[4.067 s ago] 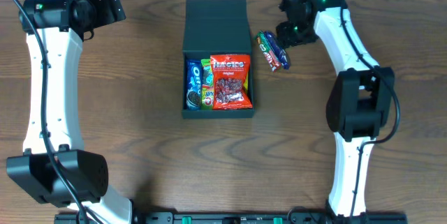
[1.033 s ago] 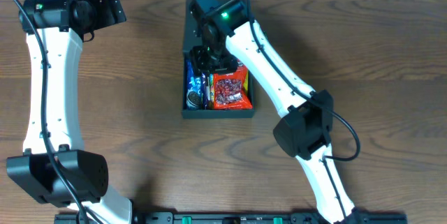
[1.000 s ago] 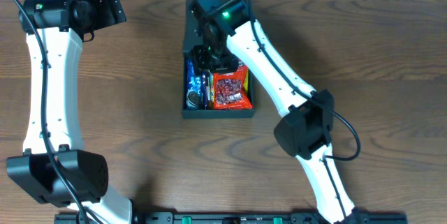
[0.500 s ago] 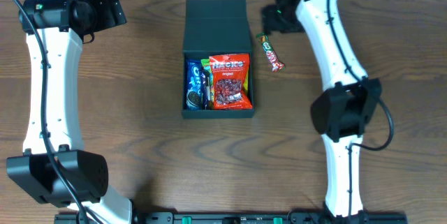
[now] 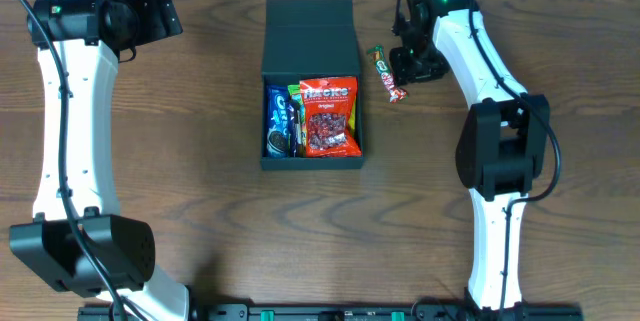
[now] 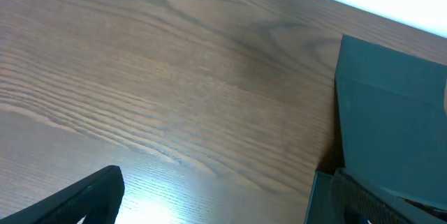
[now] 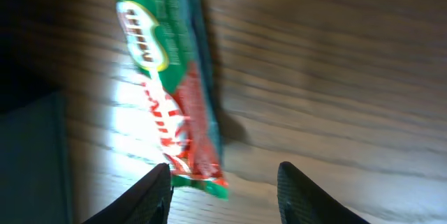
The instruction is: Pack container
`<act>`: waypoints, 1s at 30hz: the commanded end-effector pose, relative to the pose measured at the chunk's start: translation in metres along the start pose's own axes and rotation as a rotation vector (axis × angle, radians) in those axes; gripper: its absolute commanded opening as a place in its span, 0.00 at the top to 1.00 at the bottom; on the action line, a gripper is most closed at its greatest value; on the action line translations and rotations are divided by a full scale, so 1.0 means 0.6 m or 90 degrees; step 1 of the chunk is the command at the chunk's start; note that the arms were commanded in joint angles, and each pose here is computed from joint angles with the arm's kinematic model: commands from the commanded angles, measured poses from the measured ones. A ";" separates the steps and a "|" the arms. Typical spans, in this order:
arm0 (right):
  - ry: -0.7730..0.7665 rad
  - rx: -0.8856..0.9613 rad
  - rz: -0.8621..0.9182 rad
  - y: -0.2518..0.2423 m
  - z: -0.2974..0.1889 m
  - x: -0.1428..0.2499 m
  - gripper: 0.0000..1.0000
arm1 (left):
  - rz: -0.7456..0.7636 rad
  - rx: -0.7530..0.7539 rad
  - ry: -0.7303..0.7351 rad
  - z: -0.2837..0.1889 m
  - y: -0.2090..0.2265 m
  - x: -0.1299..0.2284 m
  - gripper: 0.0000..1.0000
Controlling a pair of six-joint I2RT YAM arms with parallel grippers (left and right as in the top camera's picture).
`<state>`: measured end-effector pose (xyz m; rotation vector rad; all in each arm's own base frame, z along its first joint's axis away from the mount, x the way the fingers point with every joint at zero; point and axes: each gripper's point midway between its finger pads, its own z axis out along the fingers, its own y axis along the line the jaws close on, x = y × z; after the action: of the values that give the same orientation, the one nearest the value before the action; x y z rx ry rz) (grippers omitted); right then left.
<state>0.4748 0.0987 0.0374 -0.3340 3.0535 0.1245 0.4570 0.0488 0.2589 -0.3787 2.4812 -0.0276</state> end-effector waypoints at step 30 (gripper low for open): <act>-0.015 -0.017 -0.099 0.039 0.057 0.002 0.69 | -0.001 0.011 -0.036 -0.029 -0.005 -0.022 0.05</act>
<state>0.4725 0.1215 0.0048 -0.5461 2.9924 0.1739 0.4589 0.0483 0.2603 -0.3756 2.4721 -0.0321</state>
